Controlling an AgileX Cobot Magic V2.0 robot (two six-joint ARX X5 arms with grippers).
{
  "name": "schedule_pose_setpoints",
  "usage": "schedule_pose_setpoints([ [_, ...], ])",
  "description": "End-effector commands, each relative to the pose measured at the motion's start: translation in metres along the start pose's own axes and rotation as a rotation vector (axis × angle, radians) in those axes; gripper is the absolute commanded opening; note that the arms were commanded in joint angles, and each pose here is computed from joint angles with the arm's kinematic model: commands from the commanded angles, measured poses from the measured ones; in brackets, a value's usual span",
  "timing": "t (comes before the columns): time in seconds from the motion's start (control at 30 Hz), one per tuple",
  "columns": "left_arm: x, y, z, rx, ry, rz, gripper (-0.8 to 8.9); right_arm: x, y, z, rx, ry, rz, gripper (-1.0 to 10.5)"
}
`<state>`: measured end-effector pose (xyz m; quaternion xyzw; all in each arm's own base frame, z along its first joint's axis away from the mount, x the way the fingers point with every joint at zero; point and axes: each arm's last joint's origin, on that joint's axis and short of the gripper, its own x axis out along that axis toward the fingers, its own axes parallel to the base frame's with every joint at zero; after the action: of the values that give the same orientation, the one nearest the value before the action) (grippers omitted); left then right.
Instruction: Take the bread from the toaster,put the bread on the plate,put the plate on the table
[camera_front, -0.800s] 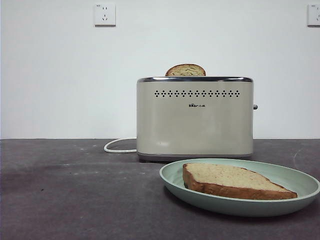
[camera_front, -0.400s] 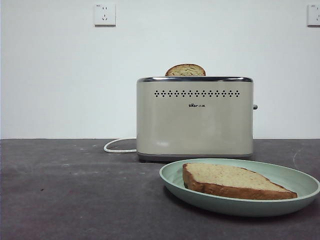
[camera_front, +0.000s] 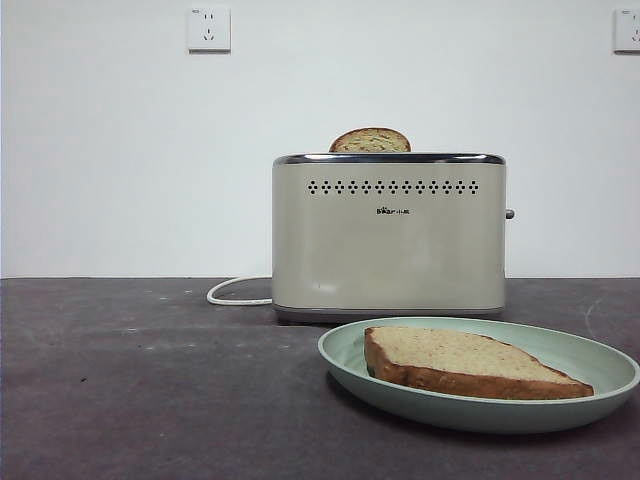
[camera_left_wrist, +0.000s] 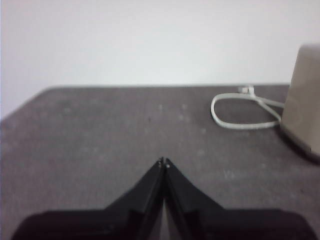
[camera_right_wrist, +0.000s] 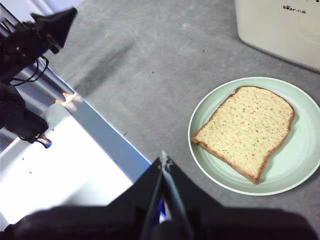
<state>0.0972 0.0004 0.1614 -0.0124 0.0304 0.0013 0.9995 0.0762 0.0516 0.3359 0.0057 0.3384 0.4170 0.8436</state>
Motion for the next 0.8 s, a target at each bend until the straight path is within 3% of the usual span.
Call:
schedule_pose_setpoints([
  [0.03, 0.0004, 0.0009, -0.0076, -0.018, 0.047, 0.011, -0.04, 0.0014, -0.0007, -0.0012, 0.003, 0.003, -0.002, 0.0],
  [0.17, -0.0003, 0.0012, -0.0154, -0.035, 0.128, 0.016, -0.04, 0.0014, -0.0007, -0.0012, 0.004, 0.003, -0.002, 0.0],
  [0.8, -0.0002, 0.0012, -0.0145, -0.044, 0.118, 0.015, -0.04, 0.0014, -0.0007, -0.0012, 0.004, 0.003, -0.002, 0.0],
])
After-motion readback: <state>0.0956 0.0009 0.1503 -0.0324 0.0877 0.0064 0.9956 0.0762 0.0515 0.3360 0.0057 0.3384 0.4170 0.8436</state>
